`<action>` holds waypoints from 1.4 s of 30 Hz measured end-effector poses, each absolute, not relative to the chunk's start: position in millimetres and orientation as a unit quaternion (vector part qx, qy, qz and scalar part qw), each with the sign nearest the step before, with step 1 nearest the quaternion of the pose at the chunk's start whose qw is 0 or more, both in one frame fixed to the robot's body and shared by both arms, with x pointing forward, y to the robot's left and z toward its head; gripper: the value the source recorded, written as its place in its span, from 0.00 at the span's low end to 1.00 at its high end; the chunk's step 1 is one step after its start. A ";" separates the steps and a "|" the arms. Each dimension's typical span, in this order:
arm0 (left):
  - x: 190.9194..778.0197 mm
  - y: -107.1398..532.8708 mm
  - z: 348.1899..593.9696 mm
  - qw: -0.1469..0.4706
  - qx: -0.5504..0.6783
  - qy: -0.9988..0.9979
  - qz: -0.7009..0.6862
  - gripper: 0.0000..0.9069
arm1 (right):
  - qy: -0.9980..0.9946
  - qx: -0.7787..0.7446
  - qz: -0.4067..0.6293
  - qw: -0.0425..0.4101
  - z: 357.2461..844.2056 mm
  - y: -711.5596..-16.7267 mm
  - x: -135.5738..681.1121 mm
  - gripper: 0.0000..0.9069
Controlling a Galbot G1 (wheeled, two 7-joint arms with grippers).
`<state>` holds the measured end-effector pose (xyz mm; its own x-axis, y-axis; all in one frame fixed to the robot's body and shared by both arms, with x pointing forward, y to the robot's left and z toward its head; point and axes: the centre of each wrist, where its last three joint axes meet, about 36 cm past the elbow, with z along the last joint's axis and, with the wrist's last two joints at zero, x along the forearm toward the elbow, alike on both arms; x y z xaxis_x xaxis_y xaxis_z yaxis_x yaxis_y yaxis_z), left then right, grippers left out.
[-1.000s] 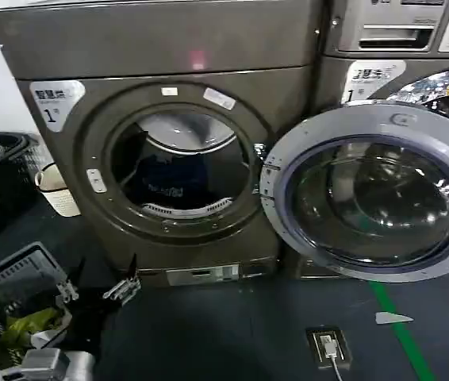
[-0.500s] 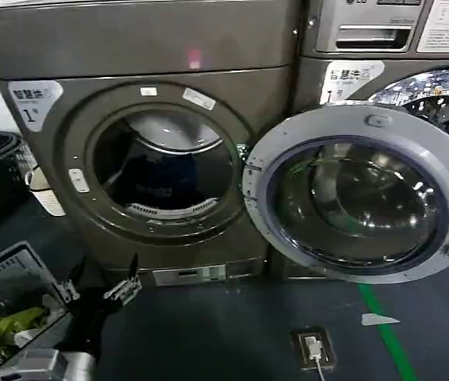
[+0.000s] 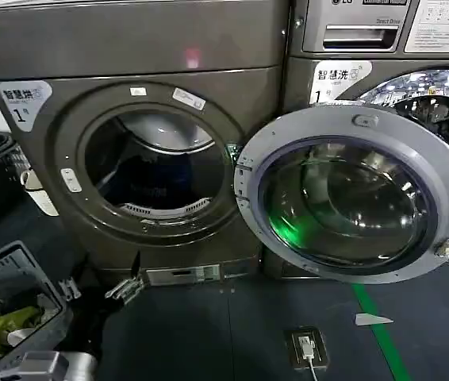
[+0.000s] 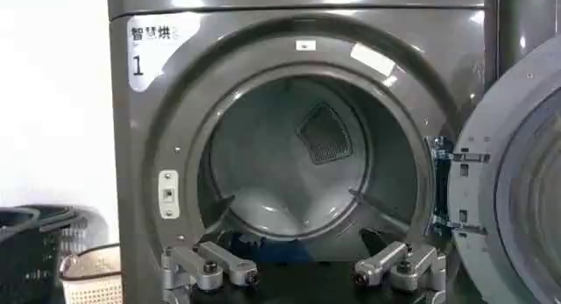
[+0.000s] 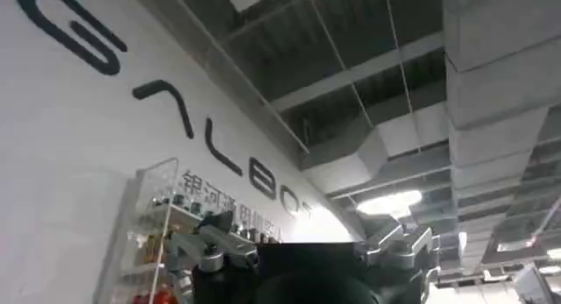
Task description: Grasp the clothes from the dryer.
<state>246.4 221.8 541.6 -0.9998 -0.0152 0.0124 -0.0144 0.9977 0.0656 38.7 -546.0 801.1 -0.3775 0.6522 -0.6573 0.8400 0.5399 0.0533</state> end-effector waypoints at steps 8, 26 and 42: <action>248.0 221.1 541.3 0.005 0.007 -1.000 -0.030 1.00 | 0.820 0.454 -0.140 0.321 800.0 -547.4 38.2 1.00; 251.8 219.3 536.4 0.011 -0.002 -0.999 -0.031 1.00 | 0.823 0.451 -0.139 0.317 797.4 -545.1 39.3 1.00; 249.9 217.6 537.5 0.010 -0.005 -0.999 -0.031 1.00 | 0.828 0.442 -0.142 0.314 796.8 -541.7 43.7 1.00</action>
<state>249.9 217.6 537.5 -0.9997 0.0090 0.0207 0.0102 0.9980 0.0623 43.7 -541.7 796.8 -0.4116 0.6436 -0.6452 0.8218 0.5682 0.0424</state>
